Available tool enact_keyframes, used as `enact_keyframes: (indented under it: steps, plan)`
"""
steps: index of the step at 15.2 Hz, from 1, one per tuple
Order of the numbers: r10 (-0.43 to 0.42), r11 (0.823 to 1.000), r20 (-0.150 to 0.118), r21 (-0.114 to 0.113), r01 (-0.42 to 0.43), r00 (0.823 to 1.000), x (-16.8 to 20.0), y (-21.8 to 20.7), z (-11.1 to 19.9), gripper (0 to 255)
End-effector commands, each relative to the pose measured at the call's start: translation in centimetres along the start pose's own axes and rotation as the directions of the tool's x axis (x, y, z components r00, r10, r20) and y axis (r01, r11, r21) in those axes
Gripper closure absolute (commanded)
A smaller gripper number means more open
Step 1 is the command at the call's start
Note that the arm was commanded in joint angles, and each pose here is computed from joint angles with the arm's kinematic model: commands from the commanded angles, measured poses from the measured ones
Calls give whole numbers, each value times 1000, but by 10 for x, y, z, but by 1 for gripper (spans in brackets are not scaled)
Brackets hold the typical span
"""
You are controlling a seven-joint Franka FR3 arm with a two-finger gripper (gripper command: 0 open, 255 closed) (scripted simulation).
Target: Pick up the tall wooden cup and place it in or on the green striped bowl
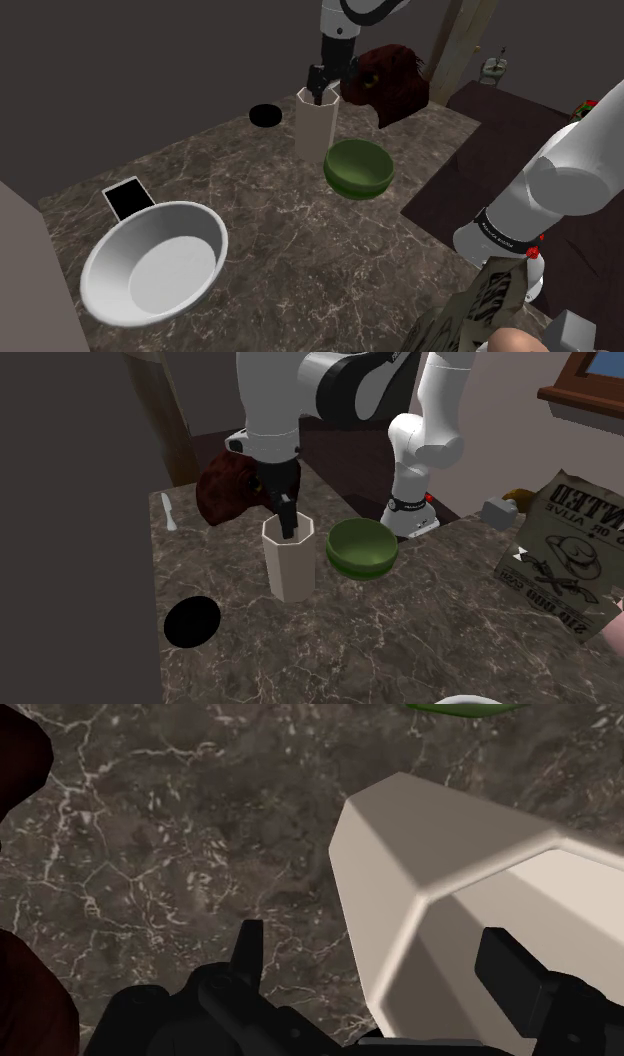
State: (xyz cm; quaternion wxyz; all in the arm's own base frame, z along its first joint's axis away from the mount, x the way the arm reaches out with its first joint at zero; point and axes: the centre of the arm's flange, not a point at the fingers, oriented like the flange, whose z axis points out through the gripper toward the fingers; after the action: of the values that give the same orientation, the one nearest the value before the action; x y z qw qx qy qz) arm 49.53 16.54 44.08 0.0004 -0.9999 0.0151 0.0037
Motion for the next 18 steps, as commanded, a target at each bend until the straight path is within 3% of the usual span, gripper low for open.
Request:
enact_keyframes:
  steps: [1, 7, 8, 18]
  plan:
    - [0, 1000, -1, 0, 0, 1000, 1, 1, 4, 0]
    - [0, 1000, 0, 0, 0, 1000, 1, 1, 4, 0]
    - [0, 1000, 0, 0, 0, 1000, 1, 1, 4, 255]
    - [0, 1000, -1, 0, 0, 1000, 1, 1, -1, 255]
